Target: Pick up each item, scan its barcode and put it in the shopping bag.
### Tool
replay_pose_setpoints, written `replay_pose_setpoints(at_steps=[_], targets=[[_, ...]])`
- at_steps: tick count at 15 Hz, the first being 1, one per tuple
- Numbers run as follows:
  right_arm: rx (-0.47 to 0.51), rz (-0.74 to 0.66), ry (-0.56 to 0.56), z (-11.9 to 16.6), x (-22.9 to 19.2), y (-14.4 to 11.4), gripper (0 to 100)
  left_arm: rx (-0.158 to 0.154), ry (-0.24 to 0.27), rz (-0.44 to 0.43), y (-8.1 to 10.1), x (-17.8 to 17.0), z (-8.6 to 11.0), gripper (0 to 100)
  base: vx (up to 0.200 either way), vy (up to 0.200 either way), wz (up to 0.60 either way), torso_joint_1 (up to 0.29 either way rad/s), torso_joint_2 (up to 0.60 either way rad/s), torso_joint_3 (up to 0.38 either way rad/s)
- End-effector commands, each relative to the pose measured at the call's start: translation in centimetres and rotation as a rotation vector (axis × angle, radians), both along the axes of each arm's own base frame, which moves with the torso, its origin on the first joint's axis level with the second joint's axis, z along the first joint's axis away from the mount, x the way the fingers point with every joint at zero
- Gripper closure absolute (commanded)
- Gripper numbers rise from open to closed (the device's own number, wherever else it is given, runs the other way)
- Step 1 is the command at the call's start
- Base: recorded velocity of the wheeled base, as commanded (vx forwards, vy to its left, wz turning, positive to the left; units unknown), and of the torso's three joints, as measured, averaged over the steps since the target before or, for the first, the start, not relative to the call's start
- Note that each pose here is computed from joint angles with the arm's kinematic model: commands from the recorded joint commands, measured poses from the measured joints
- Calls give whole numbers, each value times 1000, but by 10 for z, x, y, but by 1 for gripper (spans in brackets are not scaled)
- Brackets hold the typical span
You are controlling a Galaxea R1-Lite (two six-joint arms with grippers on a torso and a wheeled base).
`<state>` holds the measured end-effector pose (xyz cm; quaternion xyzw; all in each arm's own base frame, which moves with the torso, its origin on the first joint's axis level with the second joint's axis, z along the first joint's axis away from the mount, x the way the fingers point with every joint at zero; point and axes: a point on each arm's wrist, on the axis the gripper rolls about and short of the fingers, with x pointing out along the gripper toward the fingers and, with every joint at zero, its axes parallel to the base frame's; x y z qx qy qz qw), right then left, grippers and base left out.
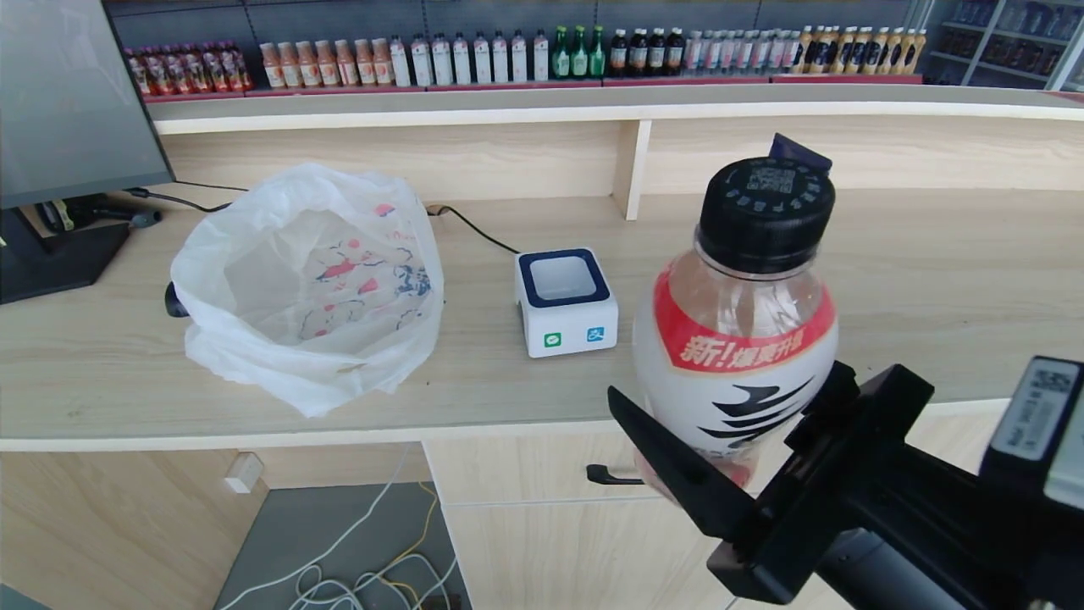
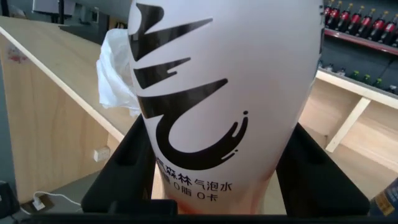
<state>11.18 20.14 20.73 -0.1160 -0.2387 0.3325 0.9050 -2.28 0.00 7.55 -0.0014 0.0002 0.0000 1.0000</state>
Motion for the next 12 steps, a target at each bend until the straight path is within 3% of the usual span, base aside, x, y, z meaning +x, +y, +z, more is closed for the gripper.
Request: replay_pose_setpoints(at_steps=[1, 4, 6, 12], targets=[[-24, 27, -22, -1, -3, 12, 100, 0, 0, 0, 0, 0, 0, 0, 0, 0, 0, 0, 0, 0], [-70, 41, -60, -3, -5, 19, 100, 0, 0, 0, 0, 0, 0, 0, 0, 0, 0, 0, 0, 0], [-148, 68, -185, 0, -5, 22, 100, 0, 0, -2, 0, 0, 0, 0, 0, 0, 0, 0, 0, 0], [-248, 100, -306, -6, -11, 16, 100, 0, 0, 0, 0, 0, 0, 0, 0, 0, 0, 0, 0, 0]])
